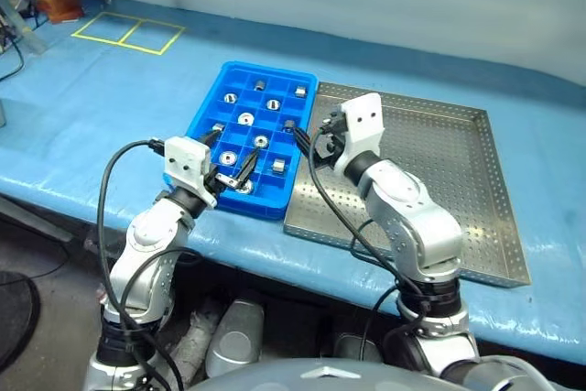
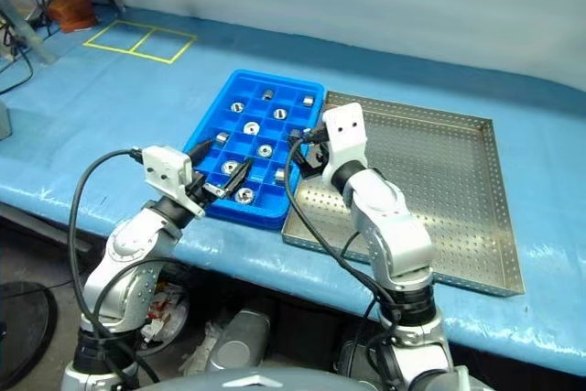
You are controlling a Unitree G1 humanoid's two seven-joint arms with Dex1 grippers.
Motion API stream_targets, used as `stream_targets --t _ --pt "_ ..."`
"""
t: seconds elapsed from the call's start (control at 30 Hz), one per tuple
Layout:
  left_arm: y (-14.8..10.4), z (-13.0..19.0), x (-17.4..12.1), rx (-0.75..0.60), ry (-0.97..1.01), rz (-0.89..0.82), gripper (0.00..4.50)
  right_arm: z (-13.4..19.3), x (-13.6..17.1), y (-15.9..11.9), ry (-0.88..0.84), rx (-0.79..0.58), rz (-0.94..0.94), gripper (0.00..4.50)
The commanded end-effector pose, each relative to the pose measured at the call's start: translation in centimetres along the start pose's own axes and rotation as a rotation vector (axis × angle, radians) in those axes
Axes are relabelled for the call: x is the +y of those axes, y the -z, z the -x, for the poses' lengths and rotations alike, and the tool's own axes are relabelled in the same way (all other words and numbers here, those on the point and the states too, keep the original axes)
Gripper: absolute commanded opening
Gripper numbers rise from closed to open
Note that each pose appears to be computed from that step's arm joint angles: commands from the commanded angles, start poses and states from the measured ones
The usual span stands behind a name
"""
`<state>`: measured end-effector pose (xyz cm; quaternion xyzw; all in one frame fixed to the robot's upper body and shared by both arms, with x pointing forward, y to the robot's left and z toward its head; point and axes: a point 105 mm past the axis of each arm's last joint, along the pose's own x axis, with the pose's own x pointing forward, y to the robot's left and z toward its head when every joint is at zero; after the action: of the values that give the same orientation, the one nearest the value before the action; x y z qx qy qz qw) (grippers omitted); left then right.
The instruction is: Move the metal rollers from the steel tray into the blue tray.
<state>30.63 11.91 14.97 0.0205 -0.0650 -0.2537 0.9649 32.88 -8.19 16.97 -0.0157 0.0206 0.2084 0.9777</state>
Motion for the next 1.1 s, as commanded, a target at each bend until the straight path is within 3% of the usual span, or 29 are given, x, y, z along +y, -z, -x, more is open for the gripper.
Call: stream_targets --t 0.03,0.23,0.53,1.1 --pt "-0.8 -1.1 -0.9 -0.028 0.068 -0.013 4.50 1.8 -1.8 -0.7 0.080 -0.038 0.014 4.45" --pt "-0.2 -2.7 -2.2 0.011 0.191 -0.051 4.50 4.8 -3.8 1.0 0.162 0.021 0.062 4.45" --pt "1.2 -3.8 -3.3 0.100 0.332 -0.133 4.50 8.3 -3.4 4.0 0.078 0.165 0.126 4.45" --pt "1.8 -2.9 -2.8 0.133 0.325 -0.146 4.50 8.4 -2.7 5.5 0.064 0.208 0.090 4.45"
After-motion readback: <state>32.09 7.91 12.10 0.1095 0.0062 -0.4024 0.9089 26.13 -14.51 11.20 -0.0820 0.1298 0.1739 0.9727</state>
